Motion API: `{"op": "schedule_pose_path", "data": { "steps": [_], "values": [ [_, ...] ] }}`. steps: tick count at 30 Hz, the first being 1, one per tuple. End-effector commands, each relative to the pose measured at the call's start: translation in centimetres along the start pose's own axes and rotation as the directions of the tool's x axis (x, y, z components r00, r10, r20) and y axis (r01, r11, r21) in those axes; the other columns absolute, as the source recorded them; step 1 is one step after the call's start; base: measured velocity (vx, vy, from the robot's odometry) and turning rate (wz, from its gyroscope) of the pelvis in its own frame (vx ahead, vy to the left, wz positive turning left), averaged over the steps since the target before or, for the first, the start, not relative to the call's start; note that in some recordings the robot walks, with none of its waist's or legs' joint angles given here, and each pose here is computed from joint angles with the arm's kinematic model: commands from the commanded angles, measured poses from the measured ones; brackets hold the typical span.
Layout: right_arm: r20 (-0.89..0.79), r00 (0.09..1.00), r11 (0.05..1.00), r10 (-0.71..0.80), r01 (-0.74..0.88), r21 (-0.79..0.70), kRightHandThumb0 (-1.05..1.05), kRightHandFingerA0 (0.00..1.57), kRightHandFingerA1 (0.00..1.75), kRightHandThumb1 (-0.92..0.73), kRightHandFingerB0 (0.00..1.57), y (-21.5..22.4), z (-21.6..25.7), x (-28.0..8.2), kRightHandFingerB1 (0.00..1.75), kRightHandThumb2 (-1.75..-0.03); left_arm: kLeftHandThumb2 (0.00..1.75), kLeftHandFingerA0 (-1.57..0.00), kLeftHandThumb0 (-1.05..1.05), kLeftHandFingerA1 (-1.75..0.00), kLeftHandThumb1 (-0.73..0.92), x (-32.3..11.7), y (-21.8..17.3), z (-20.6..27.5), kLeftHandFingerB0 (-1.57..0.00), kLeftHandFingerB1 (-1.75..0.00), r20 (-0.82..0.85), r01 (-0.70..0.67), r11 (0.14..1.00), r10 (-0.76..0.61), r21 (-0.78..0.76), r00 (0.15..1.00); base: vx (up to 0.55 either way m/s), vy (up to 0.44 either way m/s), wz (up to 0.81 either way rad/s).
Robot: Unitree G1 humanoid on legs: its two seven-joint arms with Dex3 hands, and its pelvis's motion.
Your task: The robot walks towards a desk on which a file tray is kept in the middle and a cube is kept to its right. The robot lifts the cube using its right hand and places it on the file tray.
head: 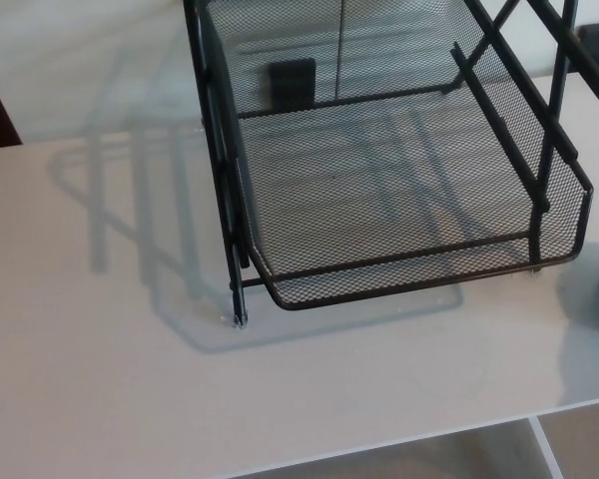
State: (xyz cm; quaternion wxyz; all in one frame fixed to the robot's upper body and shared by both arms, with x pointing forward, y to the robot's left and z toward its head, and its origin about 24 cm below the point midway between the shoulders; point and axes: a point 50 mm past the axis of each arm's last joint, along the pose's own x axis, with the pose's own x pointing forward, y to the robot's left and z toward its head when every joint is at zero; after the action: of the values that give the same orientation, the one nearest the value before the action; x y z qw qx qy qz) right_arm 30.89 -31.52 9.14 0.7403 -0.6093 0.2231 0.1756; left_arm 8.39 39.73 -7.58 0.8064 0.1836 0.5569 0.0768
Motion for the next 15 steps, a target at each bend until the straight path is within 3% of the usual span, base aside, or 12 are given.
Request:
{"op": "schedule_pose_path", "data": {
  "steps": [1, 4, 5, 8, 9, 10, 11, 13, 14, 15],
  "values": [
    [0.018, 1.0, 1.0, 0.012, -0.012, -0.015, -0.39, 0.19, 0.47, -0.63, 0.09, -0.5, 0.6, 0.1, 0.22, -0.61, 0.73, -0.29, -0.72, -0.57, 0.92, -0.1, 0.4, -0.1, -0.22, -0.41, 0.011, -0.026, 0.999, 0.025, 0.045, 1.0, 0.0, 0.0, 0.0],
    [0.048, 0.999, 1.0, -0.023, 0.024, -0.015, -0.37, 0.19, 0.46, -0.63, 0.11, -1.4, 1.4, 0.2, 0.25, -0.61, 0.73, -0.35, -0.71, -0.61, 0.92, 0.0, 0.3, 0.0, -0.26, -0.44, 0.008, -0.036, 0.997, 0.035, 0.064, 0.999, 0.0, 0.0, 0.0],
    [0.048, 0.999, 0.999, -0.024, 0.025, -0.022, -0.37, 0.19, 0.45, -0.63, 0.11, -1.5, 1.6, 0.3, 0.25, -0.61, 1.15, -0.35, -0.62, -0.66, 0.76, 0.0, 0.3, -0.2, -0.15, -0.51, 0.011, -0.03, 0.999, 0.029, 0.024, 1.0, 0.0, 0.0, 0.0],
    [0.052, 0.998, 0.999, -0.033, 0.035, -0.034, -0.31, 0.15, 0.43, -0.62, 0.11, -2.1, 1.9, 0.3, 0.26, -0.6, 1.17, -0.34, -0.62, -0.65, 0.79, -0.1, 0.4, 0.0, -0.17, -0.52, 0.005, -0.032, 0.997, 0.032, 0.071, 0.999, 0.0, 0.0, 0.0],
    [0.05, 0.998, 0.999, -0.035, 0.036, -0.035, -0.24, 0.15, 0.41, -0.64, 0.11, -2.7, 1.9, 0.1, 0.27, -0.59, 0.8, -0.29, -0.67, -0.6, 0.92, 0.0, 0.4, 0.0, -0.27, -0.46, 0.005, -0.037, 0.998, 0.036, 0.055, 0.999, 0.0, 0.0, 0.0],
    [0.048, 0.998, 0.999, -0.035, 0.036, -0.034, -0.24, 0.15, 0.41, -0.64, 0.11, -2.9, 1.9, 0.0, 0.27, -0.59, 0.8, -0.29, -0.67, -0.6, 0.92, 0.0, 0.3, 0.0, -0.27, -0.46, 0.005, -0.039, 0.998, 0.039, 0.048, 0.999, 0.0, 0.0, 0.0],
    [0.048, 0.998, 0.999, -0.038, 0.039, -0.036, -0.18, 0.13, 0.54, -0.46, 0.0, -3.0, 1.9, -0.1, 0.45, -0.92, 0.76, -0.25, -0.61, -0.58, 0.92, 0.0, 0.3, 0.0, -0.26, -0.46, 0.012, -0.036, 0.998, 0.036, 0.046, 0.999, 0.0, 0.0, 0.0],
    [0.036, 0.998, 0.998, -0.052, 0.053, -0.042, -0.12, 0.12, 0.53, -0.45, 0.02, -3.9, 1.7, -0.5, 0.45, -0.93, 0.78, -0.27, -0.63, -0.62, 0.92, 0.0, 0.3, 0.0, -0.28, -0.48, 0.018, -0.034, 0.999, 0.033, 0.041, 0.999, 0.0, 0.0, 0.0],
    [0.039, 0.997, 0.997, -0.06, 0.062, -0.054, -0.12, 0.13, 0.45, -0.62, 0.15, -4.6, 1.6, -0.9, 0.28, -0.61, 0.77, -0.26, -0.6, -0.6, 0.92, -0.1, 0.3, 0.0, -0.28, -0.47, 0.023, -0.027, 0.999, 0.026, 0.029, 0.999, 0.0, 0.0, 0.0],
    [0.038, 0.997, 0.996, -0.061, 0.063, -0.055, -0.12, 0.13, 0.45, -0.62, 0.15, -4.7, 1.5, -0.9, 0.28, -0.61, 0.77, -0.26, -0.6, -0.6, 0.92, -0.1, 0.3, 0.1, -0.28, -0.47, 0.025, -0.027, 0.999, 0.026, 0.028, 0.999, 0.0, 0.0, 0.0]
  ]
}}
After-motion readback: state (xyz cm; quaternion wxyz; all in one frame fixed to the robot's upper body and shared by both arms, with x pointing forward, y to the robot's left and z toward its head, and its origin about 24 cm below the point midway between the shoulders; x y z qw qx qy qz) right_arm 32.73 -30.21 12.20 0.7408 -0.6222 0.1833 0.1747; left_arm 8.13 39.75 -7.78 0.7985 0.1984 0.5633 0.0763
